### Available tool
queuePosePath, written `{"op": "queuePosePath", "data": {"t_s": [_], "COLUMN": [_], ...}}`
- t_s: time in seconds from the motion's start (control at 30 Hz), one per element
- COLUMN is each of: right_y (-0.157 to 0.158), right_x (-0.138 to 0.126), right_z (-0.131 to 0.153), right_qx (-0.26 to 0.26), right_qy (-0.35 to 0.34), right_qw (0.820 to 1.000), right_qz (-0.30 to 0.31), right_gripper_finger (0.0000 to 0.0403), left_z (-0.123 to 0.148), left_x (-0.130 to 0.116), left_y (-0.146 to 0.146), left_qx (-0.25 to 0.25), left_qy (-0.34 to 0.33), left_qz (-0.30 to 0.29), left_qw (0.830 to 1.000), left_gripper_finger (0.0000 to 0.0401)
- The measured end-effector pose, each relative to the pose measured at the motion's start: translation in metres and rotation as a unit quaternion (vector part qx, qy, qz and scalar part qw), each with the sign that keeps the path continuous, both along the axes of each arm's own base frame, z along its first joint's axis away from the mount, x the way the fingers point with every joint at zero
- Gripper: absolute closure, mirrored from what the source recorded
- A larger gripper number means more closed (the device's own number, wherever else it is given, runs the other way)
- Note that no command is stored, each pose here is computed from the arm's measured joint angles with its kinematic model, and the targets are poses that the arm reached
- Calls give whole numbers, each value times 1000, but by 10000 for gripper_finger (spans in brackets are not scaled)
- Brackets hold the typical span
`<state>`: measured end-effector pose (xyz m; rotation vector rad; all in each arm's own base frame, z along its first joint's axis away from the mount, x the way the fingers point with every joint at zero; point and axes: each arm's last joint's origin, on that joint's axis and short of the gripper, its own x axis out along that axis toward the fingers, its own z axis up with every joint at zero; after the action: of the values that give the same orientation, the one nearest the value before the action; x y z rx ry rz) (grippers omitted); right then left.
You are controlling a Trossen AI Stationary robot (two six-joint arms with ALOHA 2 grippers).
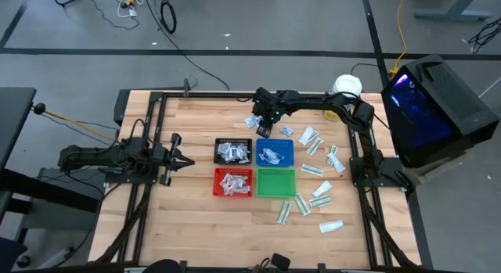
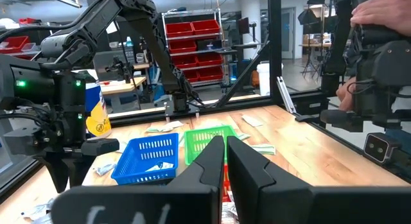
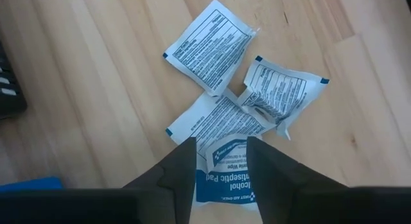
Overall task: Pick & Place First Aid Supplies
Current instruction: Put the blue alcohol pad into the blue bin
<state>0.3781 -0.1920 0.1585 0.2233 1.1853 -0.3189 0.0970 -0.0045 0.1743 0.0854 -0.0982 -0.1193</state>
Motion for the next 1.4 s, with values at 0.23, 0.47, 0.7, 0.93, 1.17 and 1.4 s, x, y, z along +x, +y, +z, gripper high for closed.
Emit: {"op": "queuePosePath", "data": {"t_s": [0.23, 0.47, 0.7, 0.93, 1.17, 1.4], "right_y": [-2, -2, -3, -4, -4, -6], "right_x": [0, 0, 0, 0, 0, 0], "right_z": [0, 0, -7, -10, -10, -10], "right_qx": [-8, -3, 2, 2, 3, -17], "right_qy": [-1, -2, 6, 5, 4, 15], "right_qw": [1000, 1000, 1000, 1000, 1000, 999], "right_qz": [-10, -8, -10, -15, -17, -33], "right_gripper_finger": [230, 218, 218, 232, 263, 311], "left_z": [0, 0, 0, 0, 0, 0], "left_x": [0, 0, 0, 0, 0, 0], "left_y": [0, 0, 0, 0, 0, 0], "left_qx": [0, 0, 0, 0, 0, 0], "left_qy": [0, 0, 0, 0, 0, 0], "left_qz": [0, 0, 0, 0, 0, 0], "left_qw": [1000, 1000, 1000, 1000, 1000, 1000], "left_gripper_finger": [376, 376, 376, 376, 376, 376]}}
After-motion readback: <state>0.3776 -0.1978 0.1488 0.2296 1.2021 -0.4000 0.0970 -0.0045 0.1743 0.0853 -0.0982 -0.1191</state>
